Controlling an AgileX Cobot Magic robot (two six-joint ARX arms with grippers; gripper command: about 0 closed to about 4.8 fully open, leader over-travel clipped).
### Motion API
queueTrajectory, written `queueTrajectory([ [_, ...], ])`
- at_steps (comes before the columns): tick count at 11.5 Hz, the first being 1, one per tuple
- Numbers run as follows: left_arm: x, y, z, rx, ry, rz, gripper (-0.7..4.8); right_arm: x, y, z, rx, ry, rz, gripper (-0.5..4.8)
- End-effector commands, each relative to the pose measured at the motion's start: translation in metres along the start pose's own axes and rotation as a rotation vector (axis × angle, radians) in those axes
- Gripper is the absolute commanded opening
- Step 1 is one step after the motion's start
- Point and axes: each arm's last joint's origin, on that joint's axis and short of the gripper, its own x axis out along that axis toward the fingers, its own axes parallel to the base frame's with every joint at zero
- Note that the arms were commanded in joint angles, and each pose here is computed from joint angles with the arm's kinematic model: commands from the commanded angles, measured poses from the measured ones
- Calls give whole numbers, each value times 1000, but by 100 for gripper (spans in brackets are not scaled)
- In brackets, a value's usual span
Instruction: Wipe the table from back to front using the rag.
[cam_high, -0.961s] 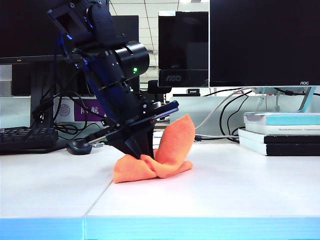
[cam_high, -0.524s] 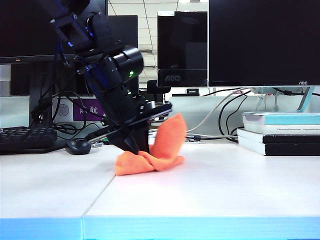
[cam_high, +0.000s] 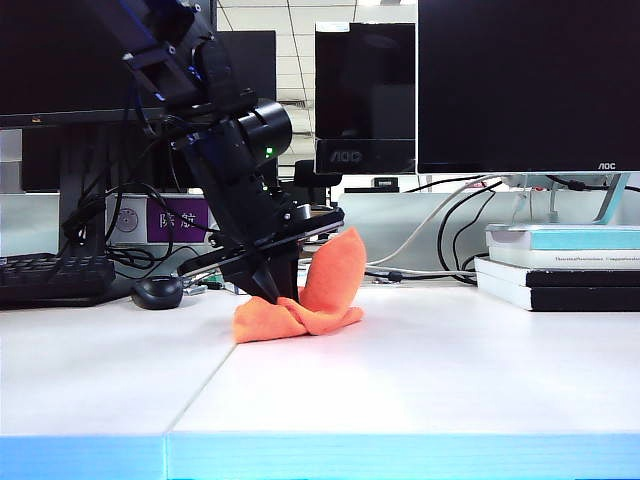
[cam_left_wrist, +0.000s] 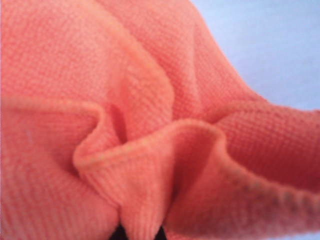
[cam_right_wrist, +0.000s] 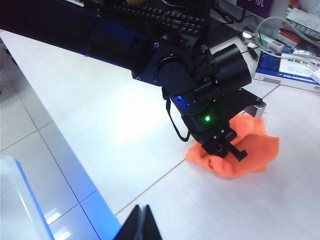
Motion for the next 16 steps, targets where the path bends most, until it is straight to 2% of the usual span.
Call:
queueTrajectory([
  [1,14,9,0,0,30,99,-5,-2,1,2,0,-14,3,-1],
  [6,7,15,23,-9,-16,121,-5,-2,1,2,0,-12,3,-1],
  [12,20,44,32,-67,-16,139,-5,-2,1,2,0,-14,3,-1],
  [16,19,44,40,-64,-55,129,-5,-2,1,2,0,-14,3,-1],
])
